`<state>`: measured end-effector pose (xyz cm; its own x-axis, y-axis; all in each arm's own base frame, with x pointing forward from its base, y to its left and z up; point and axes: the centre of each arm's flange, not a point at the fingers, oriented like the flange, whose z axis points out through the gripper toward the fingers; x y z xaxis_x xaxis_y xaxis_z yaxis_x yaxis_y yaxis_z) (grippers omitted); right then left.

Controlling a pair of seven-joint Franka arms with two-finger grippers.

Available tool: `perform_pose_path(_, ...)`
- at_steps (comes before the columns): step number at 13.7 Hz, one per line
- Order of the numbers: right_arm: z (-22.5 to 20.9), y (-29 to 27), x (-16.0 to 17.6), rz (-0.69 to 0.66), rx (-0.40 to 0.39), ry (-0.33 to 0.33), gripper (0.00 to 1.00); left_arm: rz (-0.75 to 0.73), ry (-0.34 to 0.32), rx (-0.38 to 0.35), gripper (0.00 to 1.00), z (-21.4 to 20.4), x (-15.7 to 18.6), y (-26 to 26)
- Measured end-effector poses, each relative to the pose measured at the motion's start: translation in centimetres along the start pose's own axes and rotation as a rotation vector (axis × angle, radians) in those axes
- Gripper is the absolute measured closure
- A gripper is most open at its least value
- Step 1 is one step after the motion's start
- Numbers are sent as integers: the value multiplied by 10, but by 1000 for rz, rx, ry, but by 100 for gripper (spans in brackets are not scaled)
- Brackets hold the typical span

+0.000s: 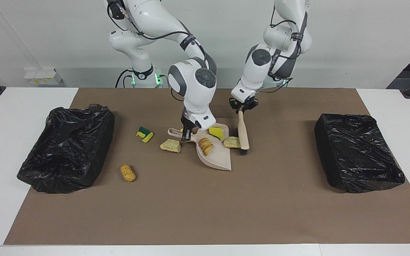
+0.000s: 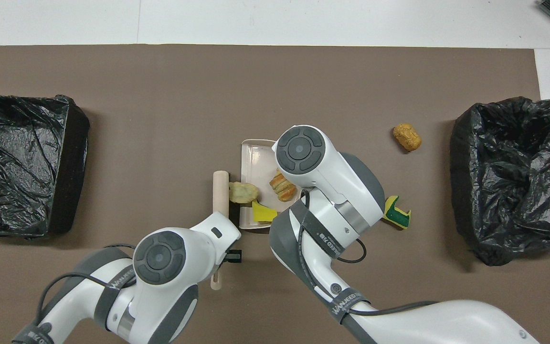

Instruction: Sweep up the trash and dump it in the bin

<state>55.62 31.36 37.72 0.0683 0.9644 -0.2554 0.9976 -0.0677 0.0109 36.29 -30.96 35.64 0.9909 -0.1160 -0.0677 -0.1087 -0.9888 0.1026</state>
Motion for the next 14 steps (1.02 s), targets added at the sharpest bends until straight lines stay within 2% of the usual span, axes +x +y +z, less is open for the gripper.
perform_pose_path(4,0,0,0,1,0,0,69,77,27,-28,74,-9,-6,26)
perform_pose_path(9,1,0,0,0,2,-1,69,-28,55,-38,74,-26,27,-5)
perform_pose_path(14,3,-1,-1,4,5,-2,69,-105,31,79,74,-83,52,-22)
